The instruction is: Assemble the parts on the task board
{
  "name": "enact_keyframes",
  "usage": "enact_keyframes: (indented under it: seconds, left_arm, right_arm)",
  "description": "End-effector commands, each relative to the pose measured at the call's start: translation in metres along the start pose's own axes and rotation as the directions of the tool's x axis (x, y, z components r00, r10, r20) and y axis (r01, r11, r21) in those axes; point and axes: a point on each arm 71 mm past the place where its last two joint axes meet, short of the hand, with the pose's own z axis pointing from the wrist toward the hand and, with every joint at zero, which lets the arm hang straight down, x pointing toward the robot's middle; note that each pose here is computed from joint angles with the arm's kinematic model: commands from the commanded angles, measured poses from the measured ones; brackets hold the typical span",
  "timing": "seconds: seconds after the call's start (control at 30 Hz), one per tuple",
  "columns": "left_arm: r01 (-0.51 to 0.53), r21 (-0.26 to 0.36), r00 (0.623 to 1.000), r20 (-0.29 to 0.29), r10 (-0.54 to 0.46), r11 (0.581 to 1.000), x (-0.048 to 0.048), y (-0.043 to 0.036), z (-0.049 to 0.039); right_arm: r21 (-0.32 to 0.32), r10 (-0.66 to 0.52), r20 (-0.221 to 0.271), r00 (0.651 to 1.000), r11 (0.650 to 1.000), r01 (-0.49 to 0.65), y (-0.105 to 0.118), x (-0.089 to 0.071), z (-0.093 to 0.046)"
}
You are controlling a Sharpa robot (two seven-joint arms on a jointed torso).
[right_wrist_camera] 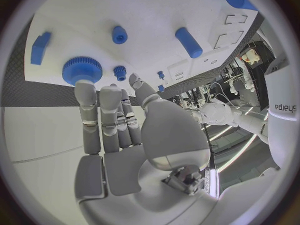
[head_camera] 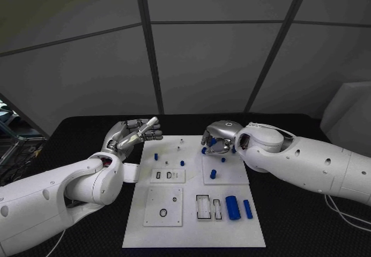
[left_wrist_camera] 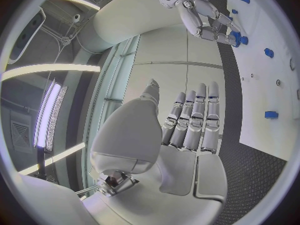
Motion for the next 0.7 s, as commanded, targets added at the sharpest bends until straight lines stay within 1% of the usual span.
enact_keyframes:
  seconds: [0.03, 0.7]
  left_arm:
    - [0.003, 0.009, 1.0, -0.022, -0.003, 1.0, 0.0024, -0.0023, 0.0001]
    - [0.006, 0.005, 1.0, -0.03, -0.006, 1.0, 0.0023, -0.0036, -0.0011]
  right_arm:
    - [-0.001, -0.022, -0.018, 1.0, 1.0, 0.022, 0.0009, 0.0001, 0.0024]
    - [0.011, -0.035, -0.049, 0.998, 0.999, 0.036, -0.0008, 0.0042, 0.0105]
